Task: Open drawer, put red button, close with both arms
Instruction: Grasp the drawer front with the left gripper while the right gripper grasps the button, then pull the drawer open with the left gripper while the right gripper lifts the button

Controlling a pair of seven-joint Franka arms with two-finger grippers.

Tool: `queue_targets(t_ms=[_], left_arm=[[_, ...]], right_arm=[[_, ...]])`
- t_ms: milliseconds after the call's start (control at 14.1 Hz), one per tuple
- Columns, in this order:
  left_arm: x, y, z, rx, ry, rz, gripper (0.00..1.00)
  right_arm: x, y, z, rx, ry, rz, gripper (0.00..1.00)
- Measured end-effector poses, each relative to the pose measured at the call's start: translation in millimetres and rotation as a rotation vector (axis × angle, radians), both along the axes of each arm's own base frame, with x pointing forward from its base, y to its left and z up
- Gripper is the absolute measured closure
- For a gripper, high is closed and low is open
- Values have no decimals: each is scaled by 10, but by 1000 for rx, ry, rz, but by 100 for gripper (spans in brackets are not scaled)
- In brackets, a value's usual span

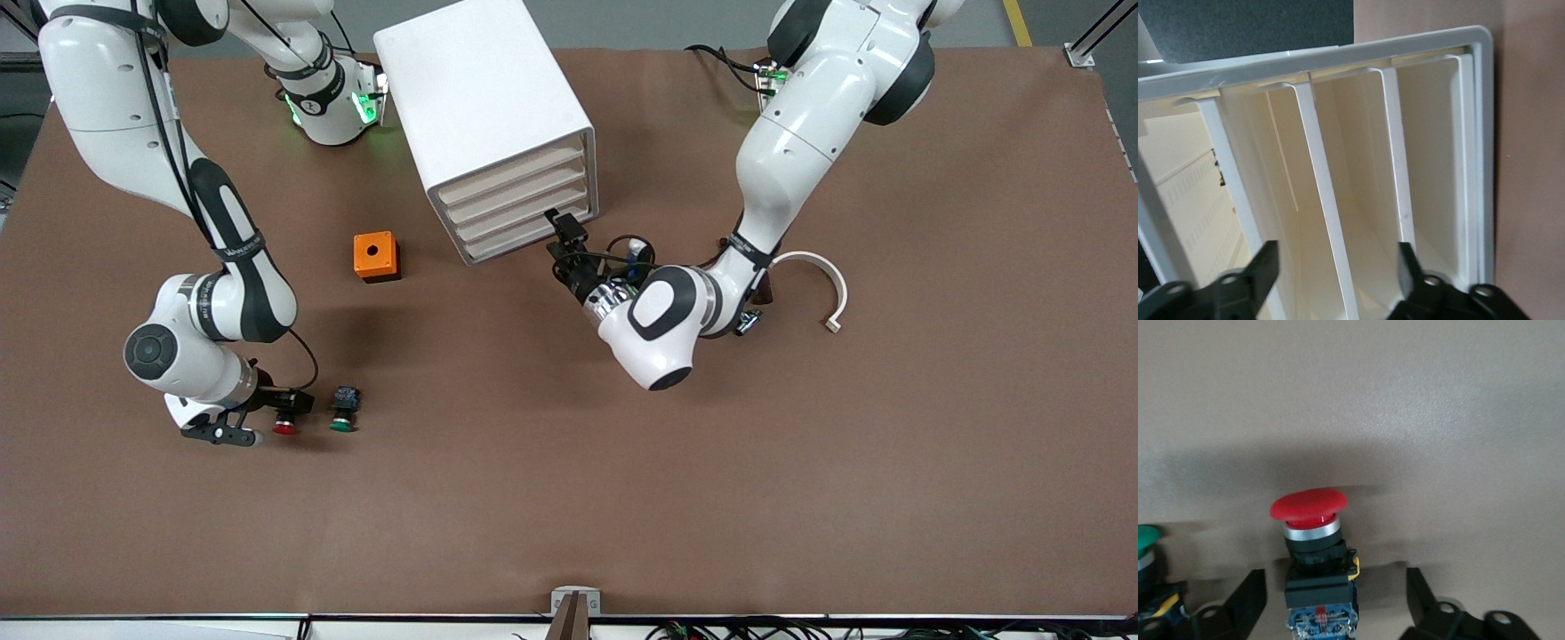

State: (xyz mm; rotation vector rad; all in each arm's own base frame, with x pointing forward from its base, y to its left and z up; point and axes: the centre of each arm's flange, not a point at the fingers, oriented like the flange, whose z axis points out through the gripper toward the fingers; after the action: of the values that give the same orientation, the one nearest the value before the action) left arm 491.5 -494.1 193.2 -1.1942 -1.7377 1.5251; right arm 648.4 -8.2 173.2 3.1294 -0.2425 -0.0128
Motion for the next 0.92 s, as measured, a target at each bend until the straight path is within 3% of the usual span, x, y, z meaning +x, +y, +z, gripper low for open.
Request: queue_targets(t_ms=[285,569,925], left_arm=[[-210,-164,-114,9,16,-37,37],[-400,-305,-186,12,32,-70,37],[-690,-523,-204,-1,59,-112,42]], right_arm=[[26,26,23,1,-3,4,55],[40,39,98,4,35,-2,59],[43,399,998,13,92,-121,59]])
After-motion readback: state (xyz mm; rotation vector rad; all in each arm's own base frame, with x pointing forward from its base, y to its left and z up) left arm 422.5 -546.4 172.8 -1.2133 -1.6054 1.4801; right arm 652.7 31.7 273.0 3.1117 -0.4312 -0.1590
